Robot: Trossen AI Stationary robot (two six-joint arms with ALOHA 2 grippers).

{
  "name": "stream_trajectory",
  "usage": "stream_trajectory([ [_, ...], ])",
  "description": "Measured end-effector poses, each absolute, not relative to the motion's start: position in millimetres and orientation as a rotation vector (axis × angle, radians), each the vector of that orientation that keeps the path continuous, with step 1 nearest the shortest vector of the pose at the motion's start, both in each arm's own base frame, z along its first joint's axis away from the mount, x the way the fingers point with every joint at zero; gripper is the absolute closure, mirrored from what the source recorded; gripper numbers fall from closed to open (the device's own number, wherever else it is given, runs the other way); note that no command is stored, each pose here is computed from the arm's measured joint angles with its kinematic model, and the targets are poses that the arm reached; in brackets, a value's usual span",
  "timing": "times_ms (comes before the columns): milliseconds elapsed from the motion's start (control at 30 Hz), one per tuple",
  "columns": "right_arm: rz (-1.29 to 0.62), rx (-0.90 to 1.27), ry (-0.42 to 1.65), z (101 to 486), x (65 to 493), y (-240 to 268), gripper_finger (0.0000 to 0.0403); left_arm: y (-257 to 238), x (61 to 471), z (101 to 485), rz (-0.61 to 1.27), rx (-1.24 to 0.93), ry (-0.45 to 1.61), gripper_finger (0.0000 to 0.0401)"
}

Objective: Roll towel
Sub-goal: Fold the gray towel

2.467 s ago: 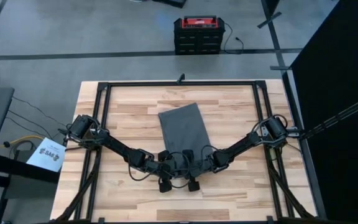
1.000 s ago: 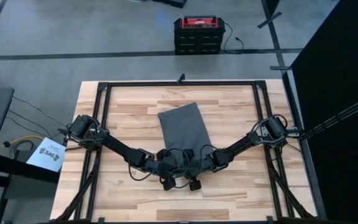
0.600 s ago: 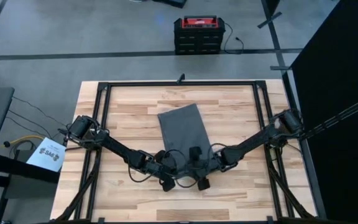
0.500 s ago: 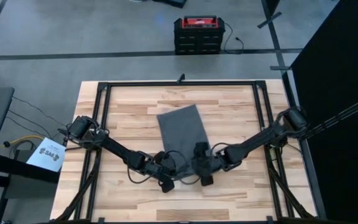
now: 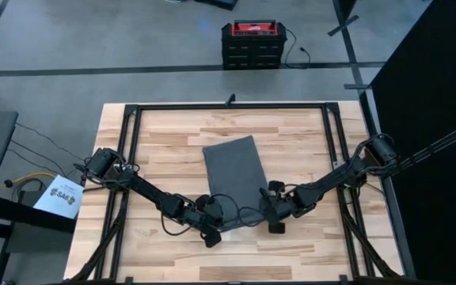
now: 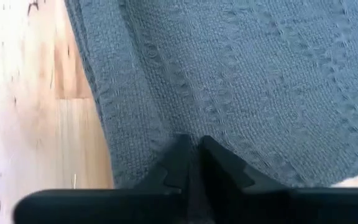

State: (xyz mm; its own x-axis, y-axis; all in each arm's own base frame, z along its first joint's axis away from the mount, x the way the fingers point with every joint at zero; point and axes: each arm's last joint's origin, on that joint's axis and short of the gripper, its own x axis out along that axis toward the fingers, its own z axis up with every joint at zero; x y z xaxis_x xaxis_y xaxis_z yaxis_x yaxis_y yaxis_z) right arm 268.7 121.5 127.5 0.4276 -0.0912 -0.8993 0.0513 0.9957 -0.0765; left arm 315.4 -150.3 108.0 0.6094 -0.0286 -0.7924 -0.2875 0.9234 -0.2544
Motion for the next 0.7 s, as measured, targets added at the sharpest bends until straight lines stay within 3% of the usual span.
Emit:
stream_trajectory([
  [300,-0.024,-0.023,1.038,167.1,255.3,125.0,0.0396,-150.4,315.1,107.8,0.159,-0.392,0.911,0.0338],
  [700,-0.053,0.012,1.194,126.3,249.5,123.9,0.0403,-154.3,313.3,107.6,0.127,-0.477,0.949,0.0338],
])
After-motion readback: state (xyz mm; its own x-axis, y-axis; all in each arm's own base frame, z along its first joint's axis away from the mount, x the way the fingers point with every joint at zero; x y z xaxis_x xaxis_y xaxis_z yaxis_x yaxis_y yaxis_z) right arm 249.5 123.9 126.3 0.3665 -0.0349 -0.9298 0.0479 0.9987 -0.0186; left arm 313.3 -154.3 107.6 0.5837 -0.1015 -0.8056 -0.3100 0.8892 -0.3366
